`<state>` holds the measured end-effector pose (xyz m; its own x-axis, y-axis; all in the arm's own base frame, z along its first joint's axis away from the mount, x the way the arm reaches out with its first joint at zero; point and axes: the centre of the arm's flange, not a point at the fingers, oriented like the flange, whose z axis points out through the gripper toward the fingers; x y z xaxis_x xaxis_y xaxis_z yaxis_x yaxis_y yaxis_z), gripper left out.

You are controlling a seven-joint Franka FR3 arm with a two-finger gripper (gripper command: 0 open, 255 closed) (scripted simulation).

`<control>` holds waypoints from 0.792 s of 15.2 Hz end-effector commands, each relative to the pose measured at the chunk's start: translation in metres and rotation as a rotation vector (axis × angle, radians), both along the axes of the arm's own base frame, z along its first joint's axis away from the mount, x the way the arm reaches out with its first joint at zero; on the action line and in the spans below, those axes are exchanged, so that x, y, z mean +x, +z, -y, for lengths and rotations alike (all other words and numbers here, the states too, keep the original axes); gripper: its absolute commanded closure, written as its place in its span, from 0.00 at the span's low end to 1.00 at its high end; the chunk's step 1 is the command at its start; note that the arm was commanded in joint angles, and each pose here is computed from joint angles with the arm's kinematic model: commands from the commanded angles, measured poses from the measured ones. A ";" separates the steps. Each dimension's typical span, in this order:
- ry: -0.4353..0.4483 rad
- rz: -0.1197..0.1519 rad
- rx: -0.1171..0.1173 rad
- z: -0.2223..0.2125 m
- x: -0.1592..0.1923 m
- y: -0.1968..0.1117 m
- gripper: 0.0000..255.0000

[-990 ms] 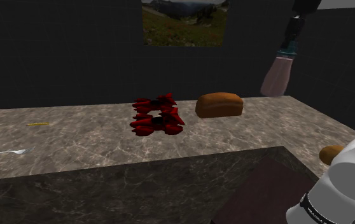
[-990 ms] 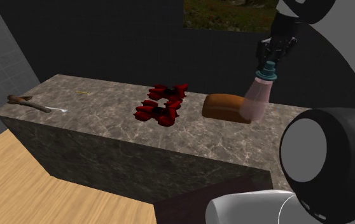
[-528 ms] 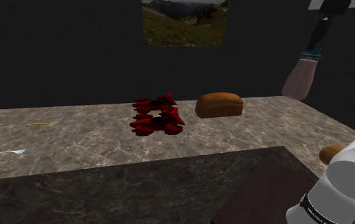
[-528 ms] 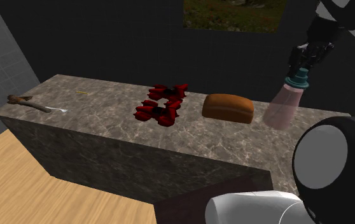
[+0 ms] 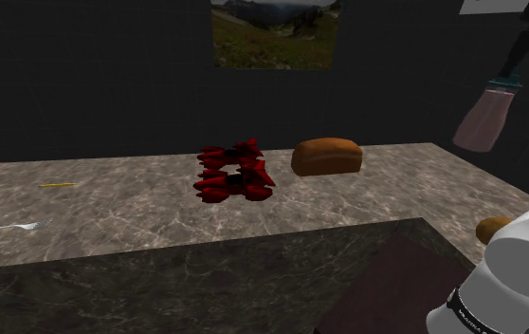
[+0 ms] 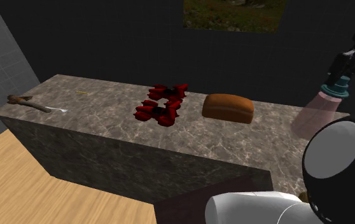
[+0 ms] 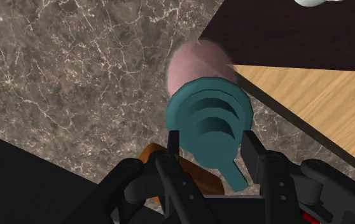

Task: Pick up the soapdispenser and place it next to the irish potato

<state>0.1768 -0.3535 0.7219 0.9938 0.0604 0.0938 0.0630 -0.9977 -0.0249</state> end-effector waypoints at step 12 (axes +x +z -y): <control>0.001 0.000 0.000 0.114 -0.133 0.000 1.00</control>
<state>0.0526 -0.4576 0.7201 0.9937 0.0594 0.0955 0.0623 -0.9977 -0.0274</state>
